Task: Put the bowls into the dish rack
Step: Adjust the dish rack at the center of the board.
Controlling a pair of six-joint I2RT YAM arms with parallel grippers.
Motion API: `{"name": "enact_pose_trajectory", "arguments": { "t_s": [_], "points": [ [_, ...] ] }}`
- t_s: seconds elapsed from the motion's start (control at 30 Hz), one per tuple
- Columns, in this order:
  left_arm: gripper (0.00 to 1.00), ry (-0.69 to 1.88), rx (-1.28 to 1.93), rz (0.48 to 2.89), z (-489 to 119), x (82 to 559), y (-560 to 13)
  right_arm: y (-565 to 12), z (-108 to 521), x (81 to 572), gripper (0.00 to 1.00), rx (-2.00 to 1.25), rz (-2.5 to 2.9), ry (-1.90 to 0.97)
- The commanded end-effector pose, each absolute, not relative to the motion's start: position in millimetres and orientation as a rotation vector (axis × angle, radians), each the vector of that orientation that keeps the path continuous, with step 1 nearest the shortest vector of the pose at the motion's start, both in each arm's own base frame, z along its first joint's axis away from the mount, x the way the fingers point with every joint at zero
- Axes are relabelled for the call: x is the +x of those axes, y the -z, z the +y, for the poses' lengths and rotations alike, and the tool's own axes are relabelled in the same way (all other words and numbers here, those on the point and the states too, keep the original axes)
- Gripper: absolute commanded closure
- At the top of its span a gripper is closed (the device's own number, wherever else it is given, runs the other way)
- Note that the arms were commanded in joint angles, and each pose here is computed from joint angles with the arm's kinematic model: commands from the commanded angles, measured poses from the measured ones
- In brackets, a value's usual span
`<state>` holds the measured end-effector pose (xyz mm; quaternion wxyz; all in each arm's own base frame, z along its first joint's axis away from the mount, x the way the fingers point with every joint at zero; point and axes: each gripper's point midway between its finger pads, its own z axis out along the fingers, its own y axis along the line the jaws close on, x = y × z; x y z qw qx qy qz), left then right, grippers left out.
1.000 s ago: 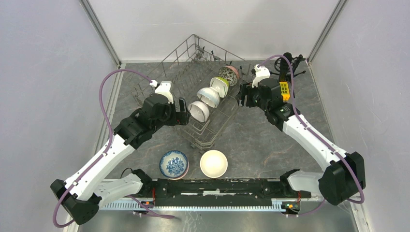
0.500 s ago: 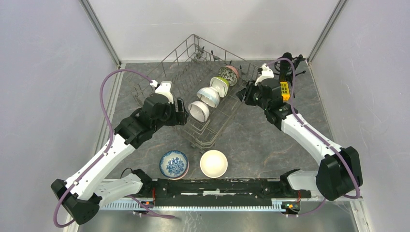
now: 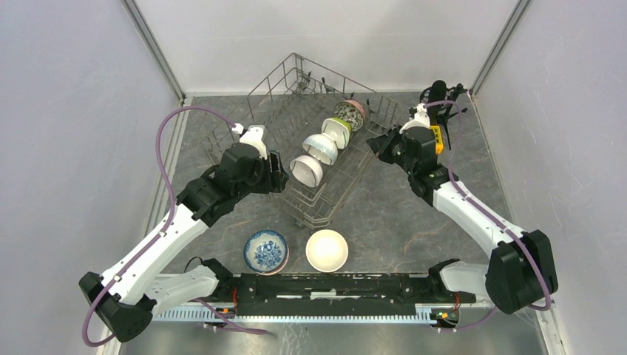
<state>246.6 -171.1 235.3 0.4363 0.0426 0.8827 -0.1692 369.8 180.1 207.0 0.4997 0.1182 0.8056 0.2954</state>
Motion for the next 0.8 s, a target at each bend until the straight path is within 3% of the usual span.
{"name": "enact_pose_trajectory", "arguments": {
  "t_s": [0.0, 0.77],
  "points": [
    [0.36, 0.395, 0.14, 2.158, -172, 255, -242, -208, 194, 336, 1.0, -0.088, 1.916, -0.701],
    [0.42, 0.275, 0.105, 2.182, -148, 284, -256, -207, 215, 279, 1.0, -0.071, 1.829, -0.858]
  ]
}}
